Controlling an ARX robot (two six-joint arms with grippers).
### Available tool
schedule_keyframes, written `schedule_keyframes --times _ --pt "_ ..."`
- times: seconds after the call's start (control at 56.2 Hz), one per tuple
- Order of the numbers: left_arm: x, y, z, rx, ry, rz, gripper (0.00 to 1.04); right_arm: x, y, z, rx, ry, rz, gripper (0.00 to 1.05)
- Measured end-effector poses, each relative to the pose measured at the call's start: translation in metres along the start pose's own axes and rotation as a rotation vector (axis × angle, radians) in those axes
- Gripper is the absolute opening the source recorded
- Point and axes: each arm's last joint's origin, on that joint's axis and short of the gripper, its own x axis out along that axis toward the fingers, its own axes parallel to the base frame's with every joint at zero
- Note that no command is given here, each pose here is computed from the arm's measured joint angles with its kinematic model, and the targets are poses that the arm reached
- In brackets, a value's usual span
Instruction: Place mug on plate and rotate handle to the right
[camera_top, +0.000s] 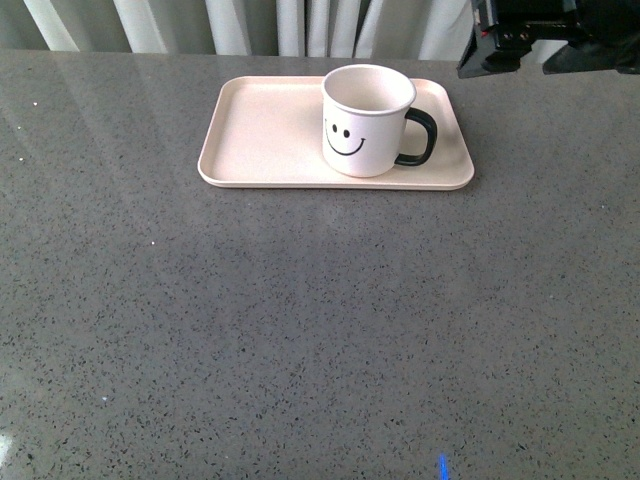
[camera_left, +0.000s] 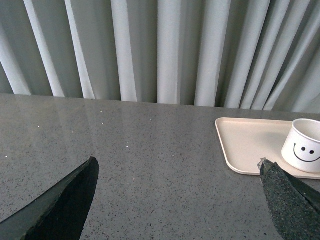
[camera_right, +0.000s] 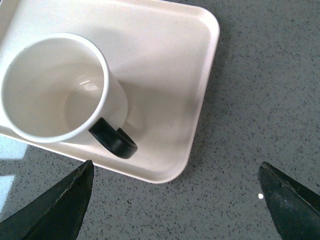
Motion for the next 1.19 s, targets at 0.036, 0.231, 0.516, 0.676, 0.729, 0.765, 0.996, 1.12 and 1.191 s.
schedule_keyframes --times 0.036,0.231,0.516,0.676,0.729,0.765,0.996,1.12,1.191 --pt "0.000 0.000 0.000 0.000 0.000 0.000 0.96 0.004 0.004 0.005 -0.009 0.003 -0.001 0.96" --pt "0.000 0.000 0.000 0.000 0.000 0.000 0.96 0.029 0.012 0.021 -0.022 0.029 0.001 0.96" --pt "0.000 0.000 0.000 0.000 0.000 0.000 0.96 0.058 0.025 0.026 -0.014 0.074 0.011 0.96" --pt "0.000 0.000 0.000 0.000 0.000 0.000 0.96 0.066 0.040 0.033 -0.006 0.074 0.033 0.96" --pt "0.000 0.000 0.000 0.000 0.000 0.000 0.96 0.068 0.044 0.034 -0.007 0.073 0.038 0.96" --pt "0.000 0.000 0.000 0.000 0.000 0.000 0.96 0.070 0.046 0.035 -0.002 0.077 0.040 0.96" --pt "0.000 0.000 0.000 0.000 0.000 0.000 0.96 0.083 0.050 0.033 0.015 0.109 0.032 0.96" --pt "0.000 0.000 0.000 0.000 0.000 0.000 0.96 0.088 0.051 0.034 0.029 0.118 0.029 0.96" --pt "0.000 0.000 0.000 0.000 0.000 0.000 0.96 0.089 0.052 0.036 0.033 0.117 0.029 0.96"
